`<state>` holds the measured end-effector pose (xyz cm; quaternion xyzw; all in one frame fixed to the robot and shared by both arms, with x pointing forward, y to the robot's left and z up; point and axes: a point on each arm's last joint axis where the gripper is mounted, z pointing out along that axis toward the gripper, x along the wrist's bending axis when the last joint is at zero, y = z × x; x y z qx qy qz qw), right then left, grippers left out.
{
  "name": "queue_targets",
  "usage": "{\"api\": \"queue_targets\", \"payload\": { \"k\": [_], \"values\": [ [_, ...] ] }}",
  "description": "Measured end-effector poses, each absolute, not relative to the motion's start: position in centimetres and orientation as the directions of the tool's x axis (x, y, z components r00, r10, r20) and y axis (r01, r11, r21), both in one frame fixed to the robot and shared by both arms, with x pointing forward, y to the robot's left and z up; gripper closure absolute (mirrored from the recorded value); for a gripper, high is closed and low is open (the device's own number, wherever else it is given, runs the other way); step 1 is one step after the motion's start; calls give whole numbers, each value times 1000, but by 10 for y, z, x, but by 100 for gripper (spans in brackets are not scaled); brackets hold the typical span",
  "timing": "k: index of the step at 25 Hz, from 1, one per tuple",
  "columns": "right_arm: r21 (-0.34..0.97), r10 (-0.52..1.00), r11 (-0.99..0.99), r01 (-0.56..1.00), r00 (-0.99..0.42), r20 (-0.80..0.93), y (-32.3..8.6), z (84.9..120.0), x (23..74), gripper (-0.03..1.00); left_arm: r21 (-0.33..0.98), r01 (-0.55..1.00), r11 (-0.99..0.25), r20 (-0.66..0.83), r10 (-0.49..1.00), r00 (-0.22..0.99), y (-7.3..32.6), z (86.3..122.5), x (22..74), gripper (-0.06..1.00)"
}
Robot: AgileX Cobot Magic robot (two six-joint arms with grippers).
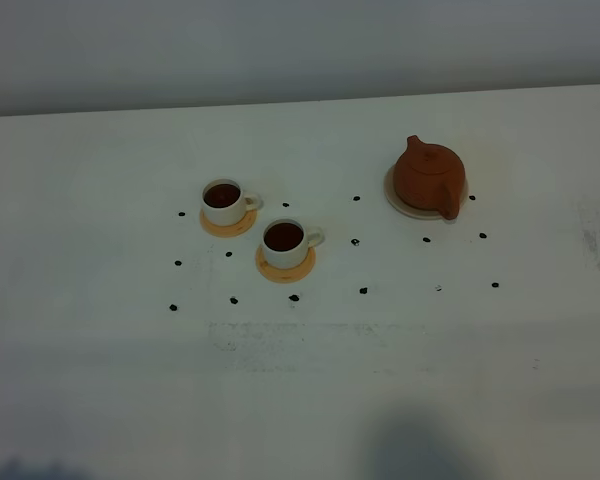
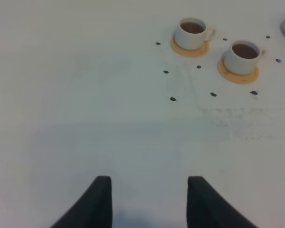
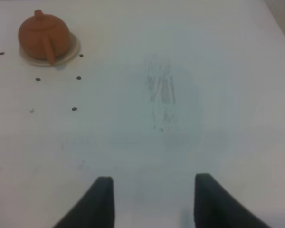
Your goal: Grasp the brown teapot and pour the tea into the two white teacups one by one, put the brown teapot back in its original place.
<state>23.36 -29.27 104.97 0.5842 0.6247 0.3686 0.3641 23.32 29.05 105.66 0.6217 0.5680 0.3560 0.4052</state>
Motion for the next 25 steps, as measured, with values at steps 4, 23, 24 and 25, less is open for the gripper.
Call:
{"api": "queue_targets", "payload": {
  "k": [4, 23, 24, 25],
  "values": [
    [886, 998, 50, 461, -53, -28, -293, 1050, 234, 59, 908, 418, -26, -18, 995, 101, 290, 1057, 233, 52],
    [886, 998, 51, 461, -54, -29, -293, 1050, 234, 69, 908, 418, -26, -18, 995, 101, 290, 1057, 233, 52],
    [886, 998, 51, 461, -54, -29, -293, 1050, 234, 70, 908, 418, -26, -18, 995, 101, 290, 1057, 233, 52],
    [886, 998, 51, 461, -54, -29, -293, 1050, 234, 71, 908, 418, -26, -18, 995, 101, 290, 1057, 233, 52]
  ]
}}
